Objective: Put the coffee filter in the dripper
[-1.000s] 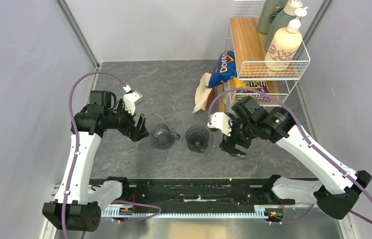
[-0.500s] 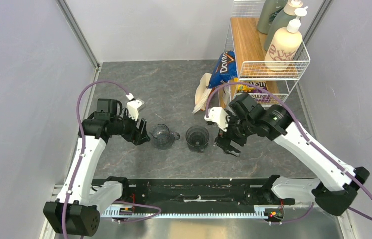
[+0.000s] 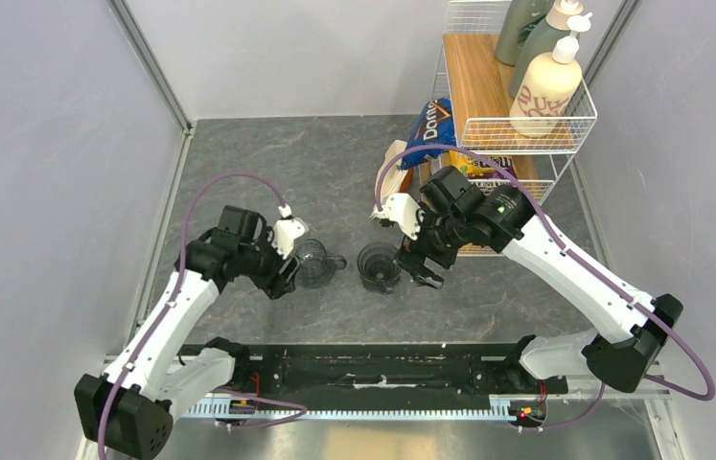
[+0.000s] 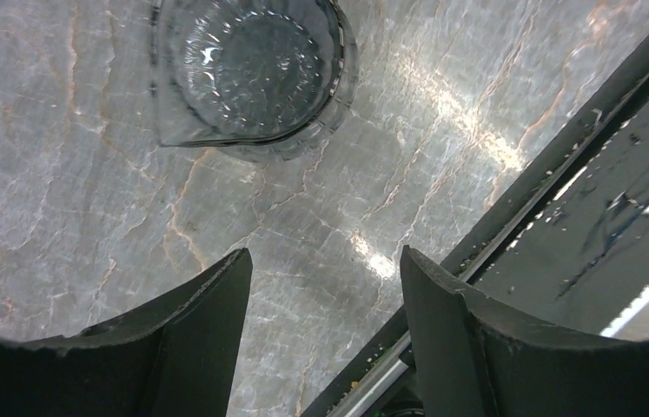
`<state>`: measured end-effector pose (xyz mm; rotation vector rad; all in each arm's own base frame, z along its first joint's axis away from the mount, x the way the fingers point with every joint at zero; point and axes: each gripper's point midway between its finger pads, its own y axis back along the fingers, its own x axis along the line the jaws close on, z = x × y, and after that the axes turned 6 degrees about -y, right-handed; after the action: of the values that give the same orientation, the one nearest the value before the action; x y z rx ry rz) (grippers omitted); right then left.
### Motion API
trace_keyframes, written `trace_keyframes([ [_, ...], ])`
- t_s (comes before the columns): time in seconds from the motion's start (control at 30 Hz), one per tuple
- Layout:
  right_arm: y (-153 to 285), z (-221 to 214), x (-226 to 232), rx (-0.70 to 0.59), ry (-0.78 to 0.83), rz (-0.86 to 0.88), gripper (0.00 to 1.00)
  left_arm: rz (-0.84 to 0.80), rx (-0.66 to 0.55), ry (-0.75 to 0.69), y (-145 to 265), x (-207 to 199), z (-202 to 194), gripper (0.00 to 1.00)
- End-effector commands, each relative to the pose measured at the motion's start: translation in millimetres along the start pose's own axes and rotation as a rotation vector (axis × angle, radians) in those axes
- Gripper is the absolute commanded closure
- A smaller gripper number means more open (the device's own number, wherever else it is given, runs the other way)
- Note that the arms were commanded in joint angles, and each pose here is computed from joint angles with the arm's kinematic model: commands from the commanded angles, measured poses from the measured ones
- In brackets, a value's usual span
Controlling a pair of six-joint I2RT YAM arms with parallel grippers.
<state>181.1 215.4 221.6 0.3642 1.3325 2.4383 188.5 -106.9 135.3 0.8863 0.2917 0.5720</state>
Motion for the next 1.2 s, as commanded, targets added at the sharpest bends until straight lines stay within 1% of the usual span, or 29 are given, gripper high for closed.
trace_keyframes([
  [0.0, 6, 14, -6, -0.045, -0.012, -0.040, 0.03, 0.112, 0.001, -0.091, -19, 15, 0, 0.29],
  [0.13, 6, 10, -8, -0.033, -0.013, -0.053, 0.03, 0.132, 0.027, -0.072, -35, 20, 8, 0.31],
  [0.23, 5, 9, -10, -0.028, -0.016, -0.065, 0.03, 0.146, 0.053, -0.028, -47, 26, 14, 0.32],
  [0.4, 7, 6, -14, -0.020, -0.009, -0.088, 0.03, 0.143, 0.062, 0.054, -68, 30, 21, 0.32],
  [0.57, 9, 2, -13, -0.016, -0.017, -0.096, 0.03, 0.219, 0.028, 0.172, -79, 44, 34, 0.32],
  [0.77, 6, 3, -14, -0.013, -0.021, -0.096, 0.03, 0.308, -0.043, 0.378, -89, 58, 49, 0.31],
  [0.83, 4, 4, -14, -0.015, -0.023, -0.092, 0.03, 0.355, -0.057, 0.421, -91, 67, 52, 0.30],
  [0.93, 2, 8, -15, -0.017, -0.029, -0.091, 0.03, 0.436, -0.078, 0.467, -92, 83, 56, 0.27],
  [1.03, 0, 10, -16, -0.017, -0.030, -0.088, 0.03, 0.459, -0.111, 0.504, -98, 92, 66, 0.25],
  [1.1, -1, 12, -16, -0.017, -0.030, -0.083, 0.03, 0.442, -0.139, 0.482, -104, 95, 77, 0.24],
  [1.13, -1, 12, -16, -0.016, -0.030, -0.083, 0.03, 0.460, -0.149, 0.471, -105, 101, 80, 0.23],
  [1.17, -1, 12, -16, -0.017, -0.029, -0.082, 0.00, 0.473, -0.153, 0.469, -104, 107, 82, 0.23],
])
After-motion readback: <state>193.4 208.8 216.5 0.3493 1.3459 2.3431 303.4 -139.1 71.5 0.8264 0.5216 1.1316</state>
